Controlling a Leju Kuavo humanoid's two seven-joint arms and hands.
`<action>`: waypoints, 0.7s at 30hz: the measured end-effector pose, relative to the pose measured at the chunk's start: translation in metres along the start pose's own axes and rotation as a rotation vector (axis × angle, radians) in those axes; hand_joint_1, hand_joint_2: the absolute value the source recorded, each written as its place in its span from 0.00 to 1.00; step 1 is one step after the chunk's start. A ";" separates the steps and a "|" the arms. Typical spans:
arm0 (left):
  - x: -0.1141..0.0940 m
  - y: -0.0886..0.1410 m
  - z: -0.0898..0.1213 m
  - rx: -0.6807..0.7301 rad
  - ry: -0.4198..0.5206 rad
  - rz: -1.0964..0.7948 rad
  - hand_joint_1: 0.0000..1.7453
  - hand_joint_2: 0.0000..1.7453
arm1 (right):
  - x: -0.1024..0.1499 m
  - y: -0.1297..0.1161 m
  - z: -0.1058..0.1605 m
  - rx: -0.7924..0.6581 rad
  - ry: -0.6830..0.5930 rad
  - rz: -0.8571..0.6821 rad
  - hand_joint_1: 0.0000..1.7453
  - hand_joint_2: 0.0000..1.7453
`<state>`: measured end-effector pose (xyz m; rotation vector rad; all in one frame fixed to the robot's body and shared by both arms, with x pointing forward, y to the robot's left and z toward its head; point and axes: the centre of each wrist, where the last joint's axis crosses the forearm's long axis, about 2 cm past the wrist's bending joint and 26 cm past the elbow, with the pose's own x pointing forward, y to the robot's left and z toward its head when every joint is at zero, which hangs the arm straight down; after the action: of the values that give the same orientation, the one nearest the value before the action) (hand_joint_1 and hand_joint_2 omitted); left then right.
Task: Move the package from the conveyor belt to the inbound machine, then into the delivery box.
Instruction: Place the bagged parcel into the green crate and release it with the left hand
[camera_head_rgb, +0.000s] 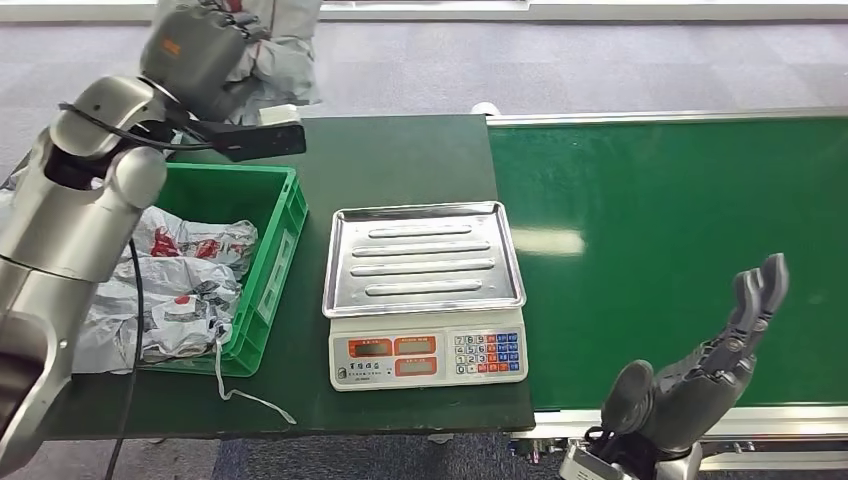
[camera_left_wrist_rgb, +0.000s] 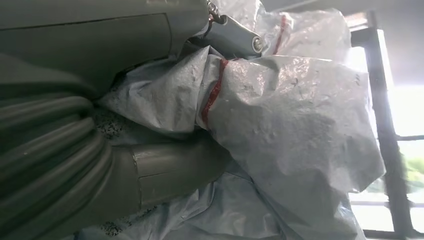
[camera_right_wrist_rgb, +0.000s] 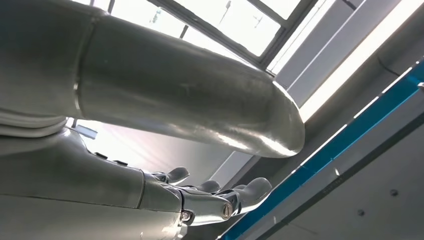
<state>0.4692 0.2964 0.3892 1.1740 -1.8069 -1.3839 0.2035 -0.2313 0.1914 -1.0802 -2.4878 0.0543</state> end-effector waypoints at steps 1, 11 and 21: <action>-0.013 0.000 0.009 0.000 0.025 -0.011 1.00 1.00 | 0.000 -0.002 0.001 0.001 0.002 0.005 0.00 0.00; -0.103 -0.099 0.171 -0.140 0.265 0.012 1.00 1.00 | 0.005 -0.024 0.012 0.017 0.016 0.057 0.00 0.00; -0.067 -0.174 0.293 -0.298 0.401 0.093 1.00 1.00 | 0.009 -0.030 0.015 0.031 0.013 0.073 0.00 0.00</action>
<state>0.3039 0.4738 0.1404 1.0999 -1.3093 -1.2107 0.1713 -0.2441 0.1868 -1.1551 -2.4274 0.1067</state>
